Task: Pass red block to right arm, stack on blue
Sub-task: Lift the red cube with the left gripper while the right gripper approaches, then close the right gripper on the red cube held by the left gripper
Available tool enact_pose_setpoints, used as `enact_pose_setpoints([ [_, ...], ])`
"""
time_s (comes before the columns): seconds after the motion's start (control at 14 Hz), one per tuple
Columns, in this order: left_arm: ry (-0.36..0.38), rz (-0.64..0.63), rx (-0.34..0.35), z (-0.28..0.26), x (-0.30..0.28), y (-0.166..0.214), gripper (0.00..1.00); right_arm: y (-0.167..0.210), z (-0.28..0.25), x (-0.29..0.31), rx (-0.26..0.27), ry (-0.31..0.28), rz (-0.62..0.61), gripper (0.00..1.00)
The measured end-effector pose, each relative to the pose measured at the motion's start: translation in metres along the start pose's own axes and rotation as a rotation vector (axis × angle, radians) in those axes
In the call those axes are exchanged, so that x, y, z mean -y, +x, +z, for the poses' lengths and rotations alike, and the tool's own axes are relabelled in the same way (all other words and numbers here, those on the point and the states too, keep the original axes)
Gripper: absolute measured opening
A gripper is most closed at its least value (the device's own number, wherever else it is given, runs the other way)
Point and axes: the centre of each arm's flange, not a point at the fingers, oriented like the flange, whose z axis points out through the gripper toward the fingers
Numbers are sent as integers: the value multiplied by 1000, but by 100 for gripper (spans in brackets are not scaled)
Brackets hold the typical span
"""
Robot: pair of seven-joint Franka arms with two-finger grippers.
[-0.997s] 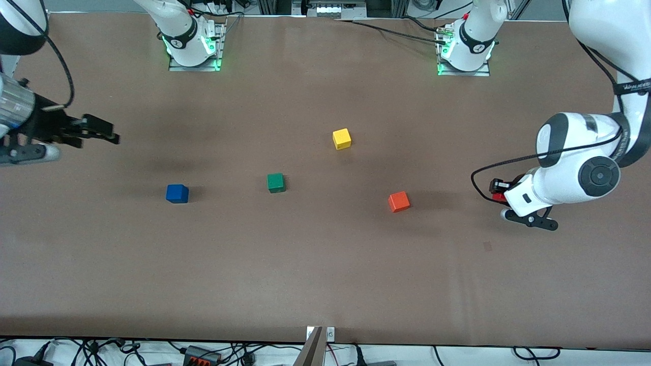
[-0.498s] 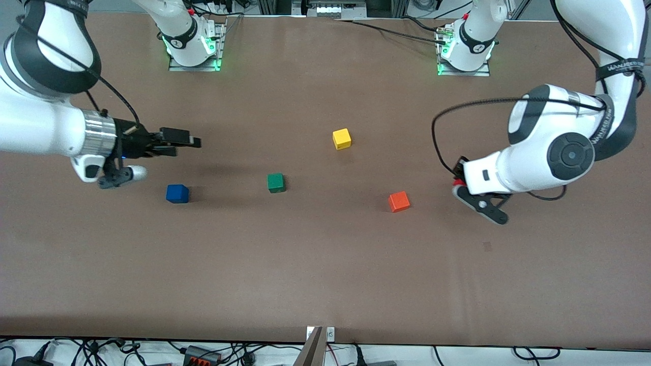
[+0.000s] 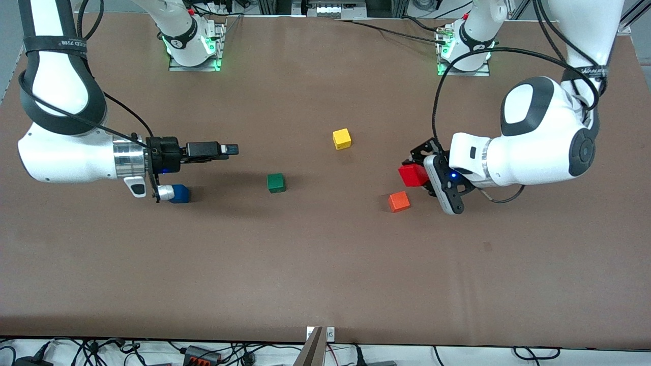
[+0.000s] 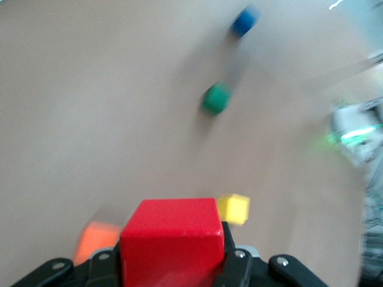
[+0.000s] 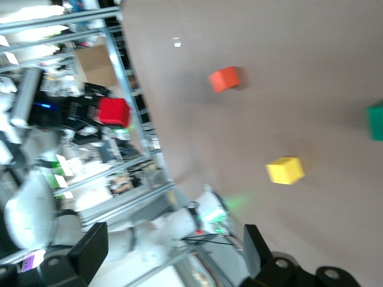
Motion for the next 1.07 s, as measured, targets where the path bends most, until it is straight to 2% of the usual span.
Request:
enact_pose_setpoints([
  [0.14,-48,109,-118,8,7,7,56,8,15,0,15,113,32,100],
  [0.28,-101,238,-255,18,8,16,56,14,36,-1,34,200,58,100],
  [0.5,-80,431,-450,46,-2,39,56,21,63,-2,61,292,92,100],
  [0.64,-56,462,-555,73,-20,56,56,26,78,-5,72,349,115,100],
  [0.78,-51,428,-660,107,-44,69,56,31,93,-11,81,385,124,100],
  [0.93,-21,419,-717,134,-64,76,56,36,105,-21,90,415,134,100],
  [1.07,-5,411,-735,148,-75,78,56,39,113,-30,114,450,133,100],
])
